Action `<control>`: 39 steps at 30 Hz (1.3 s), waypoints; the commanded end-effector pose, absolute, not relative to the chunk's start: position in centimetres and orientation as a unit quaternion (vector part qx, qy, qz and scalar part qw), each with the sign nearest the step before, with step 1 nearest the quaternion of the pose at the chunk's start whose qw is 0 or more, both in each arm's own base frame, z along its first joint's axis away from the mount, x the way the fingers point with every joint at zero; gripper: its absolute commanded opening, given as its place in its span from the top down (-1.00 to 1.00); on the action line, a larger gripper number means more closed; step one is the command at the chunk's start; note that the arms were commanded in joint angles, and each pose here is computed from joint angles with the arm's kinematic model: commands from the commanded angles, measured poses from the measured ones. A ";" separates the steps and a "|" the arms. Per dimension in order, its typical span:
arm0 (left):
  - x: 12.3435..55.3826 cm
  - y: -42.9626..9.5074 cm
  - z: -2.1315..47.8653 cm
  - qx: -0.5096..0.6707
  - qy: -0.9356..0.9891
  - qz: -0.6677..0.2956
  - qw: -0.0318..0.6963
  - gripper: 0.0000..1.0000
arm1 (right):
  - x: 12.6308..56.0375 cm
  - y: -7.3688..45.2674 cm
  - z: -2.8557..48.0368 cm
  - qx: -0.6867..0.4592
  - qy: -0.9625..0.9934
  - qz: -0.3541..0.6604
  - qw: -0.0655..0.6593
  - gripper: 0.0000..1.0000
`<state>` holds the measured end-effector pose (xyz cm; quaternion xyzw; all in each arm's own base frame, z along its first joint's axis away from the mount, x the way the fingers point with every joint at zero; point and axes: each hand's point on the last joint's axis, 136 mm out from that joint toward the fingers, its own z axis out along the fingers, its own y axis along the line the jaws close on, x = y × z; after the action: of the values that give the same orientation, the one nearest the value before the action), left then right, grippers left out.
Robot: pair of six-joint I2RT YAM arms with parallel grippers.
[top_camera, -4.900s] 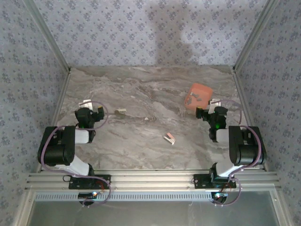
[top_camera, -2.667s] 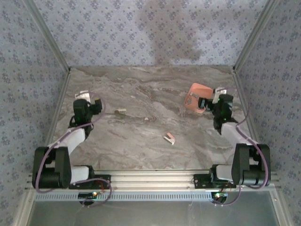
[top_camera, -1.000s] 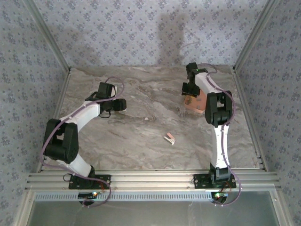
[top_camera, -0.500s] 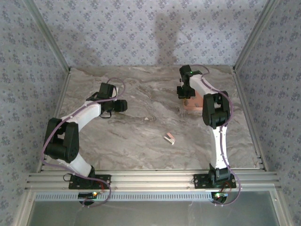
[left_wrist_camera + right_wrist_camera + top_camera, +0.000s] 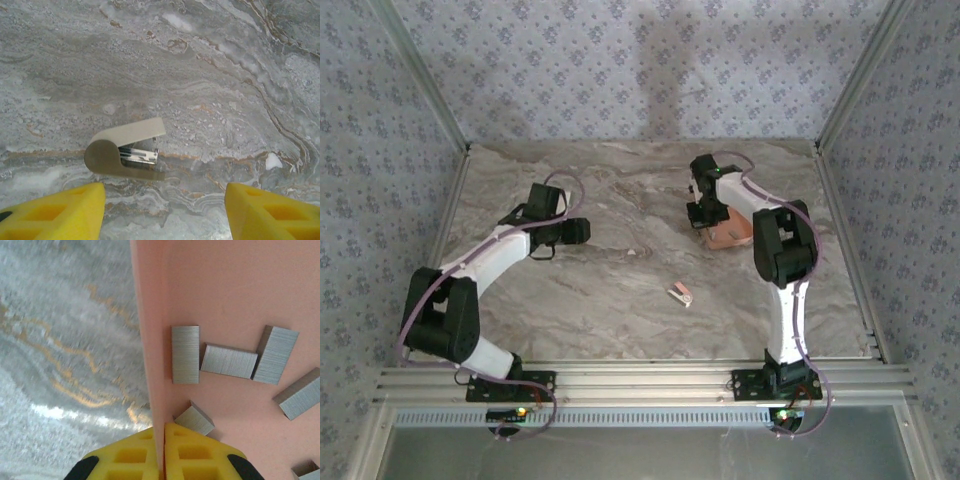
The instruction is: Load the staples into the stapler
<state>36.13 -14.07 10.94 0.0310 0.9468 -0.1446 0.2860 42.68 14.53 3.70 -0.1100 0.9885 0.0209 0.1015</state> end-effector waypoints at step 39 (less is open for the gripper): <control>30.5 -14.6 11.5 0.023 0.933 -0.206 0.295 -0.30 | 22.6 21.3 4.8 -0.373 0.928 -0.012 -0.015 -0.44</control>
<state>30.67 -14.24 11.06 0.0225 0.9375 -0.1931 0.2887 24.09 21.58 5.55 -0.3831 0.9234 -0.0171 0.0167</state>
